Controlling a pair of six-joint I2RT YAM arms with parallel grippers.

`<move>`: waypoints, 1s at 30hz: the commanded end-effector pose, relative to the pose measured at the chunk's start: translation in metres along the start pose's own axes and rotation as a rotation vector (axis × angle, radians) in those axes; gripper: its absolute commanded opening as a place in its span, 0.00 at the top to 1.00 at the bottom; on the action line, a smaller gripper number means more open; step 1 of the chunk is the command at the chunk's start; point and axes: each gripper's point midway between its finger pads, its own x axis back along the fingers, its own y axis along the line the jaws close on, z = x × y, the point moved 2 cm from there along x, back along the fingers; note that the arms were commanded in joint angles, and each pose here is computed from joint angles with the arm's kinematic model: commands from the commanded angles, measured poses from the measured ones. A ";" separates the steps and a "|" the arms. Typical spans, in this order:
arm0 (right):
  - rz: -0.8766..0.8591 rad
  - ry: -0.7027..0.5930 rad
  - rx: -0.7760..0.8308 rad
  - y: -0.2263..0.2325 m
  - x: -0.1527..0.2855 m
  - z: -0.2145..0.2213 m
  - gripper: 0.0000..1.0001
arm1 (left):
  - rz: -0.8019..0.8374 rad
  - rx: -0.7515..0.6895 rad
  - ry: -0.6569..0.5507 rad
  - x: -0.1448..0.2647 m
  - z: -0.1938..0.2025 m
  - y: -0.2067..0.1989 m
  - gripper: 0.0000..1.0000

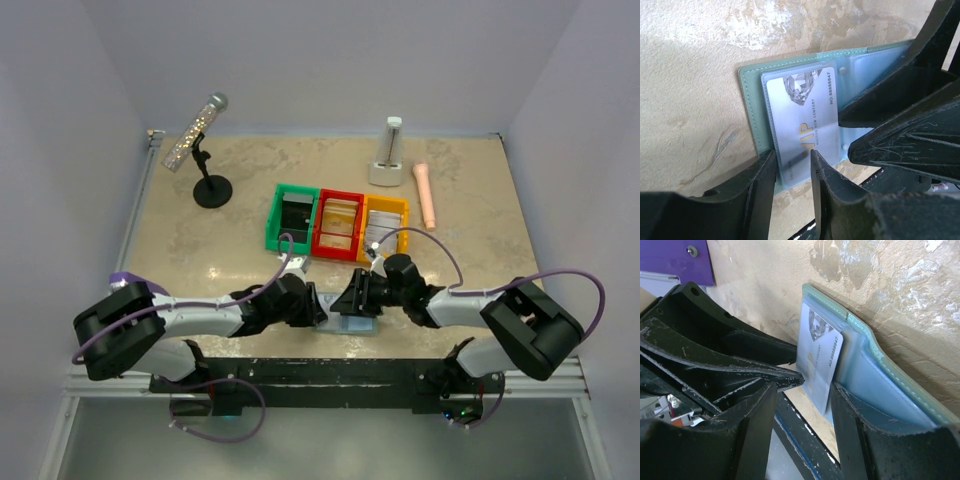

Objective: Take the credit cards out of the card holder
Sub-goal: Remove the credit card from the card holder.

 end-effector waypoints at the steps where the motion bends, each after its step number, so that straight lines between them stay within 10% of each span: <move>1: -0.079 -0.023 0.034 0.019 0.002 -0.005 0.49 | -0.136 -0.002 0.060 -0.006 0.018 0.032 0.63; 26: -0.056 -0.002 0.053 0.012 0.005 0.000 0.49 | -0.186 -0.007 0.084 -0.009 0.021 0.038 0.72; 30: -0.004 -0.005 0.057 0.003 0.006 0.000 0.49 | -0.161 -0.014 0.068 -0.005 0.017 0.032 0.61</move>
